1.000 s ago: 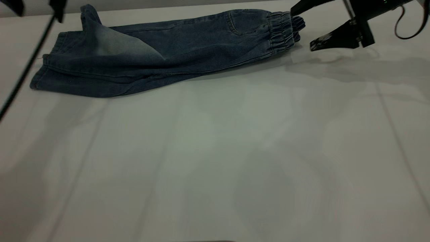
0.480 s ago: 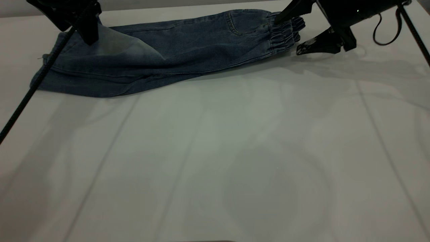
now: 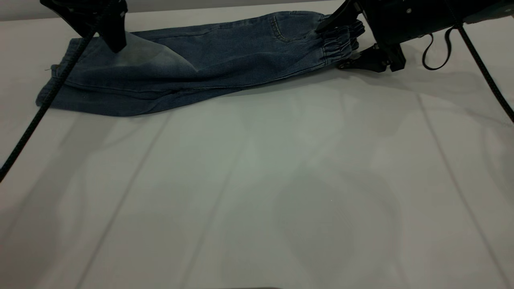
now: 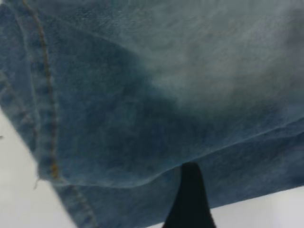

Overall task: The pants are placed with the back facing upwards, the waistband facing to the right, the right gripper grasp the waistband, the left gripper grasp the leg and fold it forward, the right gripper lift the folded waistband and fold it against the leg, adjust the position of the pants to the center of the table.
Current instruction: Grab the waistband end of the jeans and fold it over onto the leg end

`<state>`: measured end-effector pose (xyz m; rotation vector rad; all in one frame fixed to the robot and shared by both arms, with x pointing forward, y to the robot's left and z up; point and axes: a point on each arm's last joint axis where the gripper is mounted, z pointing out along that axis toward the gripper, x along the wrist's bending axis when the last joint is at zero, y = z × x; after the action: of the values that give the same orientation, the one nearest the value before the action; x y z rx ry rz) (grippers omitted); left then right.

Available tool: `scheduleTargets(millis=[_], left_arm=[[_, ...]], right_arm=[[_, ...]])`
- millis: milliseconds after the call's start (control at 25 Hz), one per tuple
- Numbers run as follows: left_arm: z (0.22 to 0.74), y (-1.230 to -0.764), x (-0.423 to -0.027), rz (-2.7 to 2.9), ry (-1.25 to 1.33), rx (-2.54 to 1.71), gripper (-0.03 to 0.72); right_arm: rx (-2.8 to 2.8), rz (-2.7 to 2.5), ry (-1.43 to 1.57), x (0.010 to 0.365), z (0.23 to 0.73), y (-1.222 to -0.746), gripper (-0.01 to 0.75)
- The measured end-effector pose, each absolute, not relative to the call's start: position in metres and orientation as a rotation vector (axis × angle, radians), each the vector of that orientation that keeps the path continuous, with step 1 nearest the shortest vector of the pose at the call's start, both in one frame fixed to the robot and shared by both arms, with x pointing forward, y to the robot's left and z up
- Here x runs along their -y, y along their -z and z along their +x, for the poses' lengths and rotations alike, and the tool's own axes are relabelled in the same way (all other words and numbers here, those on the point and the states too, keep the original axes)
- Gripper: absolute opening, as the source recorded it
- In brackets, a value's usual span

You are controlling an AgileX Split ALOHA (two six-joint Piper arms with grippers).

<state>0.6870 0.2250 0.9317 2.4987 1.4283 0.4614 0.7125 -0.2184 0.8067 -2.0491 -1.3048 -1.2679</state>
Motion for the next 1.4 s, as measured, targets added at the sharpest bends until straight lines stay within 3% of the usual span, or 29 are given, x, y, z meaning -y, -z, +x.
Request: scheduleTargets(millis=[160,360,400,960,1400], left_arm=[[0.689,-0.933,-0.218,2.396,-0.42,-1.463,0.535],[0.693,-0.934,-0.205,2.256,-0.404,-1.479,0.535],[0.695,-0.932,-0.202,2.231,-0.407,-1.479,0.535],[0.719,-0.839,-0.127,2.216,-0.385,-1.374,0.535],[0.72,-0.841,-0.083,2.244,-0.358,-1.265,0.535]], right_arm=[[1.291,-2.044,1.299,0.212,0.719,-0.802,0.453],[1.325,-2.013,1.335,0.208,0.722,-0.806,0.109],[1.336,-2.005,1.337,0.208,0.722,-0.806,0.078],[1.558,-1.877,1.331,0.222,0.719,-0.84,0.069],[1.661,-1.786,1.478,0.23,0.72,-0.912,0.067]])
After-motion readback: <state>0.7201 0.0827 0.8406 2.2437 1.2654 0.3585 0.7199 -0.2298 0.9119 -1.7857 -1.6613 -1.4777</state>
